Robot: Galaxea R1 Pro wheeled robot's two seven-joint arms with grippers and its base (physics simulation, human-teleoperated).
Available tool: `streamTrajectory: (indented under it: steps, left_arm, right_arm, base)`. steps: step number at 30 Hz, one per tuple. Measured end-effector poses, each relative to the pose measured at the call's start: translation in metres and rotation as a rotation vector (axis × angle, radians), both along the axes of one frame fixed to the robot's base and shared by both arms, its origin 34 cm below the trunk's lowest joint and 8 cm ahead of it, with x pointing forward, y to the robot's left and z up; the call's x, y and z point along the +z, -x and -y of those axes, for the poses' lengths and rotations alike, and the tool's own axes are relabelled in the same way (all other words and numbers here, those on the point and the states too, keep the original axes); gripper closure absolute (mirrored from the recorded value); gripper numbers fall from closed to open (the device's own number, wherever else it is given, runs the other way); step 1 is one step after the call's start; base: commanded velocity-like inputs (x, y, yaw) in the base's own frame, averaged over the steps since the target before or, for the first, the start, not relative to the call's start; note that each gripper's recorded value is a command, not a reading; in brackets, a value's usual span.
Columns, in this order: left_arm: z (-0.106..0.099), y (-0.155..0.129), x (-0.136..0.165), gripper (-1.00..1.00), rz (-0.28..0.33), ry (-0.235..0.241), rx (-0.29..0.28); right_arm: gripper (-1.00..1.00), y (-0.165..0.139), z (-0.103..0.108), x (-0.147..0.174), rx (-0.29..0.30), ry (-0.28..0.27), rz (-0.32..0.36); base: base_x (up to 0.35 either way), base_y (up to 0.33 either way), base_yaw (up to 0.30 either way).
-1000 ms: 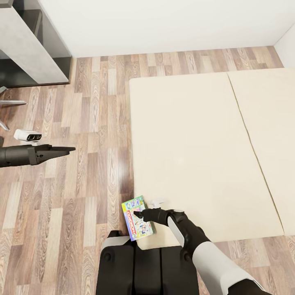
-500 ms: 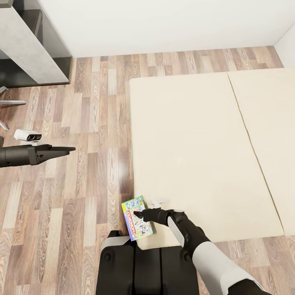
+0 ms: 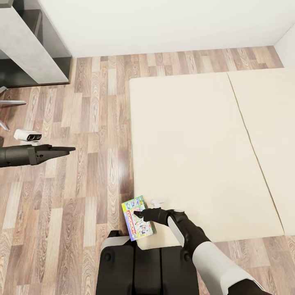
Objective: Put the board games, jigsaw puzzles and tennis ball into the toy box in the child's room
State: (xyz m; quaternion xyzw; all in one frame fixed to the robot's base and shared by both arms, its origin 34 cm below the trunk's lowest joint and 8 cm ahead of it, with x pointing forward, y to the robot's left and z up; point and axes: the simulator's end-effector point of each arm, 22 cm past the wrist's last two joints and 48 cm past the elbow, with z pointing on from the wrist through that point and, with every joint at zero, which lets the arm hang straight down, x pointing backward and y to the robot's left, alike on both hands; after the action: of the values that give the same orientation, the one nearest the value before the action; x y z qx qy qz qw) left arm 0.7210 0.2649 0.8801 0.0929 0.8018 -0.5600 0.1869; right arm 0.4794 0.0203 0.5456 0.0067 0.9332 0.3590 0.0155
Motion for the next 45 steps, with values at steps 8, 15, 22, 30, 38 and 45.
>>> streamTrajectory:
  steps: [8,15,22,30,38,45]
  left_arm:
    - [0.0,0.0,0.0,-1.0,0.0,0.0,0.0]
    - [0.0,0.0,0.0,-1.0,0.0,0.0,0.0]
    - [0.0,0.0,0.0,-1.0,0.0,0.0,0.0]
    - [0.0,0.0,0.0,-1.0,0.0,0.0,0.0]
    - [0.0,0.0,0.002,-1.0,0.003,0.0,0.0]
    - [0.0,-0.002,0.008,-1.0,0.013,-0.001,0.0]
  right_arm:
    - [-1.0,-0.008,-0.001,0.003,-0.01,-0.006,0.019]
    - [-1.0,-0.033,0.002,0.013,-0.022,-0.012,0.076]
    - [-1.0,-0.036,0.004,0.014,-0.023,-0.012,0.083]
    - [-1.0,-0.036,0.004,0.014,-0.022,-0.011,0.083]
    - [-1.0,-0.038,0.004,0.015,-0.023,-0.011,0.086]
    - [-1.0,-0.057,0.002,0.027,-0.029,-0.02,0.129]
  base:
    - [0.0,0.0,0.0]
    - [0.0,0.0,0.0]
    - [0.0,0.0,0.0]
    - [0.0,0.0,0.0]
    - [0.0,0.0,0.0]
    - [0.0,0.0,0.0]
